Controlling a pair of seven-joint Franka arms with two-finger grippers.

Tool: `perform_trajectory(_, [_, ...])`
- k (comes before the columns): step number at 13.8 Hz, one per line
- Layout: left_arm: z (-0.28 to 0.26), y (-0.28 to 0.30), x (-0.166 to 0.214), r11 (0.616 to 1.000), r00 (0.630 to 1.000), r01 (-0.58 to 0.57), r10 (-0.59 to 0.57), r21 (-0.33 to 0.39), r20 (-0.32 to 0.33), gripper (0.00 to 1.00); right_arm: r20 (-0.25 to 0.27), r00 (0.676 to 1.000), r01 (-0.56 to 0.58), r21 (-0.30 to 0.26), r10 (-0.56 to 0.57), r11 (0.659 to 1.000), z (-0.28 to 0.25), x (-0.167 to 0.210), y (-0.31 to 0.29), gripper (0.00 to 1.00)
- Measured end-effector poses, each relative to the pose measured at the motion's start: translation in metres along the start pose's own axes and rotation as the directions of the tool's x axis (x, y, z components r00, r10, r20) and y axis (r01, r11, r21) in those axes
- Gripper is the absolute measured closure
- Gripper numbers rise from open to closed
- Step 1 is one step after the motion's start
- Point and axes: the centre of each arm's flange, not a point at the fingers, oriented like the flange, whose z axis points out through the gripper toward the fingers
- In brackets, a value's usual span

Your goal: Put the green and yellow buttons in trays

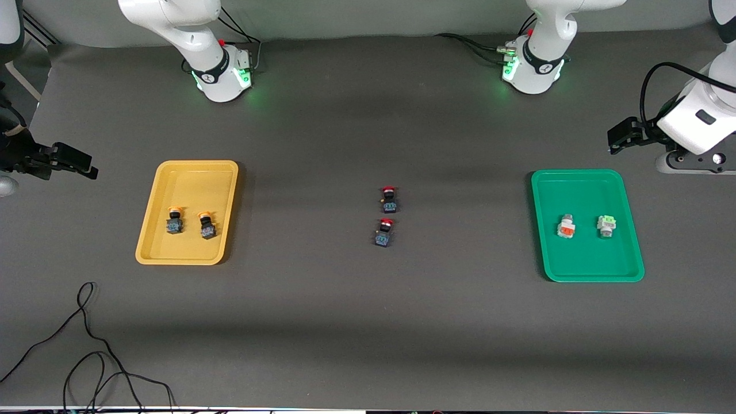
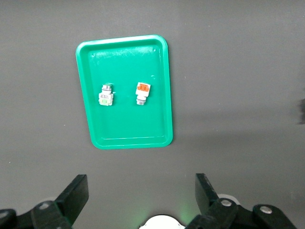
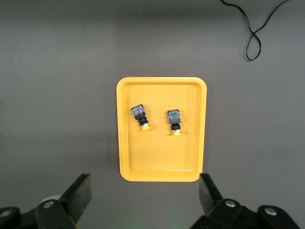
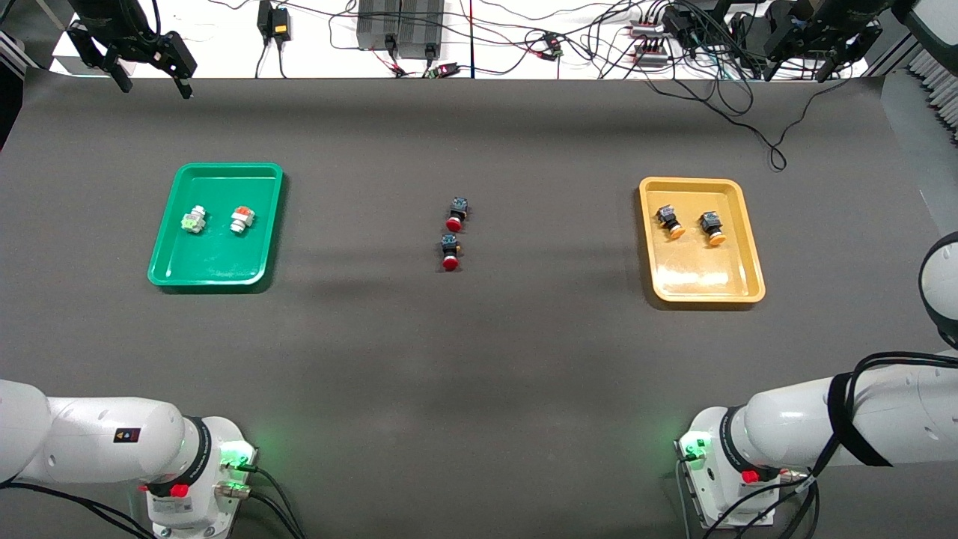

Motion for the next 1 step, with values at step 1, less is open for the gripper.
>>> perform_trajectory(1, [0.0001,0.0000,0.0000,1.000,1.000,0.000,0.000,0.000,0.000,0.00,0.000,1.000,0.000,0.000,0.000,1.000,0.0000,0.0000,0.0000,0.00])
